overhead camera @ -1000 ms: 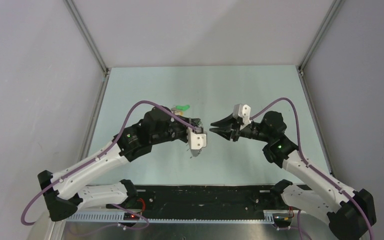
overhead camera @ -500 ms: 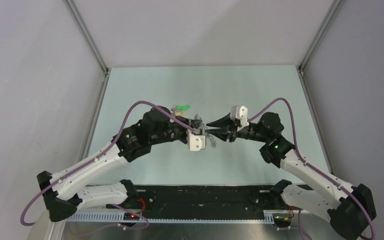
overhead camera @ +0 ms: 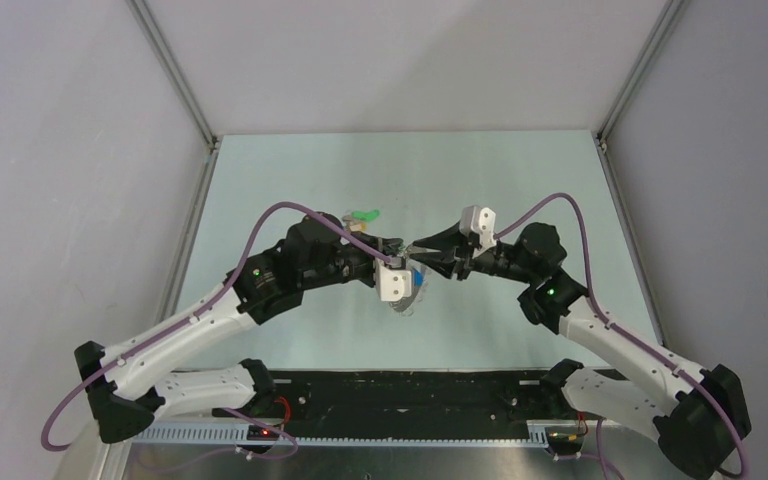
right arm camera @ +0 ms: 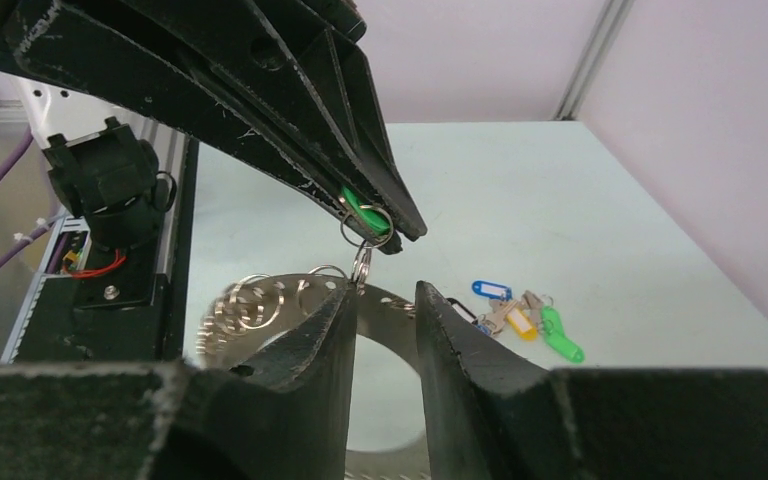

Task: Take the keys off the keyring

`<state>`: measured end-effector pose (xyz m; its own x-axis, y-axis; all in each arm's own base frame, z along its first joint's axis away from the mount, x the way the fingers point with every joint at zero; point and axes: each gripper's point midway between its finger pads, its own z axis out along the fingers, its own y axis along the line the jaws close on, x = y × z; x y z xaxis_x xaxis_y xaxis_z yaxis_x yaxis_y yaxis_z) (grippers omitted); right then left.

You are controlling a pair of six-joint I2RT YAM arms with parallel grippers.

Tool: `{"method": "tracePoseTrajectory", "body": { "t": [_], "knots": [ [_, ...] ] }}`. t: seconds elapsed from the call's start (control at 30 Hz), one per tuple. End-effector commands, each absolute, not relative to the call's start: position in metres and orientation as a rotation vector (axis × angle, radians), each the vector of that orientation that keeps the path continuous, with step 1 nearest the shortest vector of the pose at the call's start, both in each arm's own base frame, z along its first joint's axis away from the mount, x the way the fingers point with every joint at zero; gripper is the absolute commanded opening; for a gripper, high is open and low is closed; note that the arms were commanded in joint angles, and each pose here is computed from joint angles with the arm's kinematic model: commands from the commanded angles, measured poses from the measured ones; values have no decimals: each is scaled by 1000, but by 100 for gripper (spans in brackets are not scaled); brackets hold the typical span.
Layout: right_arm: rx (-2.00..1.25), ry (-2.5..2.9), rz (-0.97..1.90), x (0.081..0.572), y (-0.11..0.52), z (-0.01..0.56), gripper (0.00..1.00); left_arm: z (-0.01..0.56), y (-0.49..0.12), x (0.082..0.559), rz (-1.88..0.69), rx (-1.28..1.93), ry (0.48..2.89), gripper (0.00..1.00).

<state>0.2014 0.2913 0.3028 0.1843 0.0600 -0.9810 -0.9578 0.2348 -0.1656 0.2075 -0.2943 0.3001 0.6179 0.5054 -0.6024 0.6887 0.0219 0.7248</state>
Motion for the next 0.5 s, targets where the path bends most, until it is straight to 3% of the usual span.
{"method": "tracePoseTrajectory", "body": {
  "t": [0.0,0.47],
  "knots": [
    [-1087,1010,997,192,298,329,31,321,-296,208,-162,1579,939,0],
    [-1160,954,1107,174,311,326,23,326,-293,207,-155,1566,928,0]
  ]
}}
